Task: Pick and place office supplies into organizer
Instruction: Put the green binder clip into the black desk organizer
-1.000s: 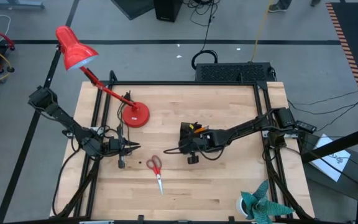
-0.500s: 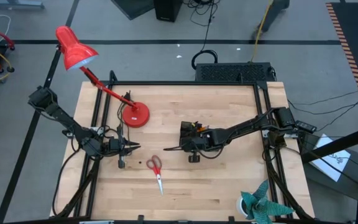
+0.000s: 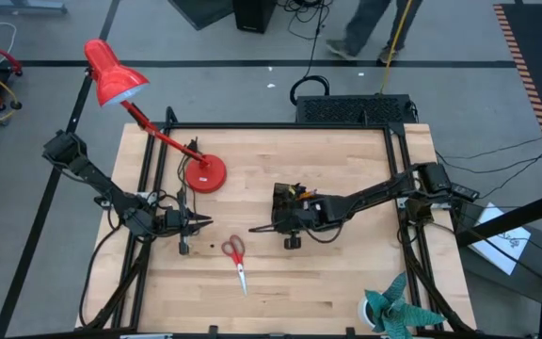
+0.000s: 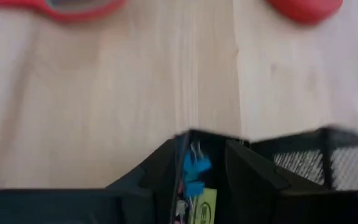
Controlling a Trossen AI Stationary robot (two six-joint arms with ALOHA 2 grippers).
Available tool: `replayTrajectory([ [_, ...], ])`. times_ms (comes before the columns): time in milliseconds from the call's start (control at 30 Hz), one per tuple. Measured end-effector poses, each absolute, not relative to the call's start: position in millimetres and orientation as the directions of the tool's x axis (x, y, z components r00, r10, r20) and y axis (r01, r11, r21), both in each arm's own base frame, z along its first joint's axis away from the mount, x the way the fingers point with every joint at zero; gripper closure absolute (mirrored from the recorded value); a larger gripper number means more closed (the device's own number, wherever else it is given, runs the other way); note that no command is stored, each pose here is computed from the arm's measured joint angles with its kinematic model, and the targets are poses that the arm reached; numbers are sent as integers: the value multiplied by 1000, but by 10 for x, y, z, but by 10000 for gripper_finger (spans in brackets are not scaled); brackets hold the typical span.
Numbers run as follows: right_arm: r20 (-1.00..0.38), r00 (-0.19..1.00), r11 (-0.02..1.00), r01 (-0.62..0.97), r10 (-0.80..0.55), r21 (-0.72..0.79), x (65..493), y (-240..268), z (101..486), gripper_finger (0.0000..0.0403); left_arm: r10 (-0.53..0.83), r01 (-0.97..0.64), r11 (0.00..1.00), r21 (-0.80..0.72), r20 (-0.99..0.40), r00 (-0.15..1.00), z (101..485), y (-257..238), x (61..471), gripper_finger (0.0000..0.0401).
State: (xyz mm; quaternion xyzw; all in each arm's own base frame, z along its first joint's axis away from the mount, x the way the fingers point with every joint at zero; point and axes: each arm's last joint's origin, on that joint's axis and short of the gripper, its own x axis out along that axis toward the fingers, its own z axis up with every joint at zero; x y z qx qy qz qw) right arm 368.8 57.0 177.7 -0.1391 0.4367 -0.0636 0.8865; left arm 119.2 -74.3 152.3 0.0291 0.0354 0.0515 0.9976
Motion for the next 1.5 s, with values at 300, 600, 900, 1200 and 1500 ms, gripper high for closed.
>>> replayTrajectory([
  [300, -573, 799, 954, 4, -183, -300, 3446, 794, 2534, 353, 104, -100, 993, 61, -67, 992, 1524, -743, 1192, 354],
  [600, -383, 919, 953, -190, 88, -237, 3192, 1510, 2795, 395, 7, -13, 997, -74, -86, 996, 1508, -771, 1193, 355],
  [900, -239, 968, 955, -141, 77, -261, 2927, 1497, 2453, 402, -49, 32, 986, -164, -104, 993, 1490, -788, 1189, 355],
  [1200, 26, 988, 986, -154, 156, -66, 2273, 925, 2233, 402, -182, 187, 979, -79, 66, 981, 1685, -903, 1118, 355],
  [1500, 23, 998, 997, -59, 58, 46, 1917, 598, 1936, 402, 14, -14, 1000, -1, 30, 999, 1872, -1006, 1130, 355],
])
